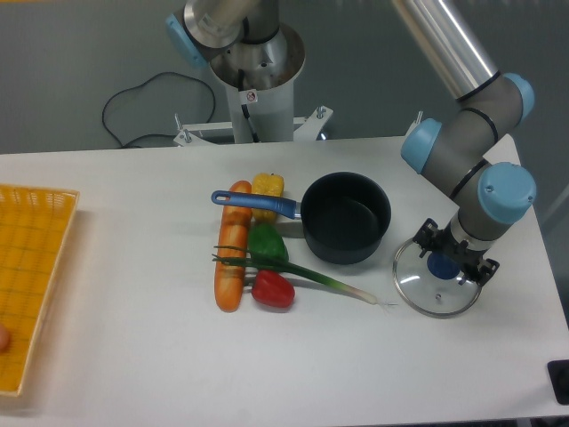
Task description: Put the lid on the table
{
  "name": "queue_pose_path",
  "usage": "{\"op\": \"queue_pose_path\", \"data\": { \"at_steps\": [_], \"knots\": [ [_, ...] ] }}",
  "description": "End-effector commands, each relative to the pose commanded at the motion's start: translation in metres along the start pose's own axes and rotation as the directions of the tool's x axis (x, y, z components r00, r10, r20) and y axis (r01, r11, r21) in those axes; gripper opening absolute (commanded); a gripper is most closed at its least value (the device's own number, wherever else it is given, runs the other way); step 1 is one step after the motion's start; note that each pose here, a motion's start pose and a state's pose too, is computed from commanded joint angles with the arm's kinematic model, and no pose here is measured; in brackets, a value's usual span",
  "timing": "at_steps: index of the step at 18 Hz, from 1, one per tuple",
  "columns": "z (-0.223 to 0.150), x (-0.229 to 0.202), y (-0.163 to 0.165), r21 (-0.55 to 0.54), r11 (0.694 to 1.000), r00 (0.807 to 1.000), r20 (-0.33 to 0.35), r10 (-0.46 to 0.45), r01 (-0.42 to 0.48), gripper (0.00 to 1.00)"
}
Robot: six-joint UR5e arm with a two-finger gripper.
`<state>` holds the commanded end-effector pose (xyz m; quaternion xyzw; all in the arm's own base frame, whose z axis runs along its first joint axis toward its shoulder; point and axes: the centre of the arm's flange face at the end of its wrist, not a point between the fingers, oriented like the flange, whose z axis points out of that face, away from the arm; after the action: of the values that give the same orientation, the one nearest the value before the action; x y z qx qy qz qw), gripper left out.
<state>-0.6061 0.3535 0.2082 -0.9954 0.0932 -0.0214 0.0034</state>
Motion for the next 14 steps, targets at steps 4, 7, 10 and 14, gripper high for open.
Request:
{"op": "queue_pose_path", "data": {
  "at_steps": [4, 7, 10, 14],
  "knots": [
    [-0.005, -0.001, 0.001, 0.002, 1.000, 1.000, 0.012, 0.003, -0.003, 1.00],
    [-0.011, -0.001, 0.004, 0.003, 1.000, 1.000, 0.023, 0.009, -0.010, 1.00],
    [-0.019, 0.005, -0.002, 0.003, 1.000, 0.999, 0.035, 0.024, -0.024, 1.00],
    [-0.042, 0.015, -0.015, -0.001, 0.997, 0.994, 0.070, 0.079, -0.079, 1.00]
  ]
}}
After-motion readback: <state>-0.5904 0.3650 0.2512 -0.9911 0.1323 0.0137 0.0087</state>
